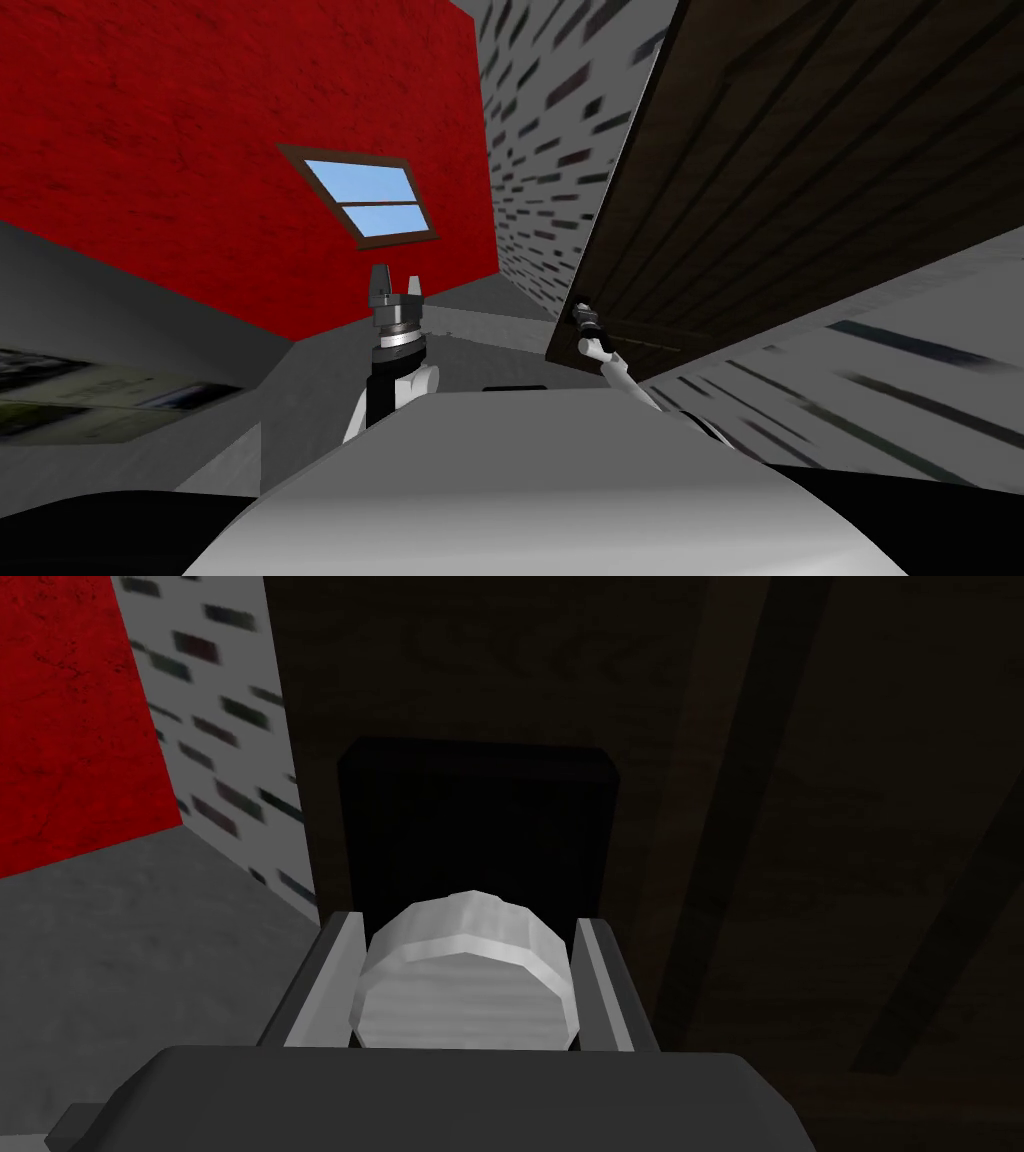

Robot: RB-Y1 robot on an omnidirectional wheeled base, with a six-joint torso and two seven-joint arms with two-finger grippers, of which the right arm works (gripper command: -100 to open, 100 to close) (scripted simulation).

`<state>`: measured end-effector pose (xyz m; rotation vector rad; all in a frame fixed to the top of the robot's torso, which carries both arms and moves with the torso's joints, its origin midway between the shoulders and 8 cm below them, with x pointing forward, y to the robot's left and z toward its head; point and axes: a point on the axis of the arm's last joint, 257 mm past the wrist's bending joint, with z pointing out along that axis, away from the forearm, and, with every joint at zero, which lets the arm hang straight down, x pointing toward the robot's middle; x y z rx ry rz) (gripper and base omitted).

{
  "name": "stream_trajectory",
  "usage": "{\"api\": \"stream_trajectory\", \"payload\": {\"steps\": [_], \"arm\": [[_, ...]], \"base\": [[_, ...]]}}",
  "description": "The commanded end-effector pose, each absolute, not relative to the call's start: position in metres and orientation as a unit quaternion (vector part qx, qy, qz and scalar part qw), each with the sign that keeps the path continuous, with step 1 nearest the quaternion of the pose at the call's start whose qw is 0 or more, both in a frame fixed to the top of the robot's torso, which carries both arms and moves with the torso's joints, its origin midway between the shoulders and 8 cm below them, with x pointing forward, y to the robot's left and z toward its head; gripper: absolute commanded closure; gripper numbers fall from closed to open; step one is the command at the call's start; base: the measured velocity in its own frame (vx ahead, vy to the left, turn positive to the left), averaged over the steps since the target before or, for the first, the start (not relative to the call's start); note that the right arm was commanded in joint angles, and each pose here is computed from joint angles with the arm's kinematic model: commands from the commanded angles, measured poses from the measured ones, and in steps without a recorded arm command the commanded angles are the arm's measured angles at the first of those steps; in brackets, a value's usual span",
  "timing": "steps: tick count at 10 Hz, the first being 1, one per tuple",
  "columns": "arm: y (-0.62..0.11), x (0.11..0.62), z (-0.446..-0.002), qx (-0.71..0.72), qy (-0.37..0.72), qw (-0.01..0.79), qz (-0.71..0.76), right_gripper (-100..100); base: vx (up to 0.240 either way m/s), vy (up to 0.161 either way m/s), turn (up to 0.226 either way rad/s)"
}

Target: Pull the door open

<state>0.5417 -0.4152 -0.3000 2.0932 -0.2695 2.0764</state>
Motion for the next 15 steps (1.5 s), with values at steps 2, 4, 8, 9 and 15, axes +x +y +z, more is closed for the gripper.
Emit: {"api": "stream_trajectory", "payload": {"steps": [2,4,8,9,15], "arm": [[-0.410,0.542,-0.299,0.704,-0.083,0.083,0.701,100],[-0.404,0.541,-0.298,0.704,-0.075,0.076,0.702,100],[-0.392,0.540,-0.296,0.705,-0.058,0.059,0.705,100],[-0.390,0.540,-0.296,0.705,-0.055,0.056,0.705,100],[-0.379,0.536,-0.297,0.707,-0.038,0.040,0.705,100]], "base": [[-0.175,-0.020,0.087],[-0.196,-0.075,0.092],[-0.210,-0.058,0.100],[-0.191,-0.063,0.070],[-0.154,-0.050,0.072]]}}
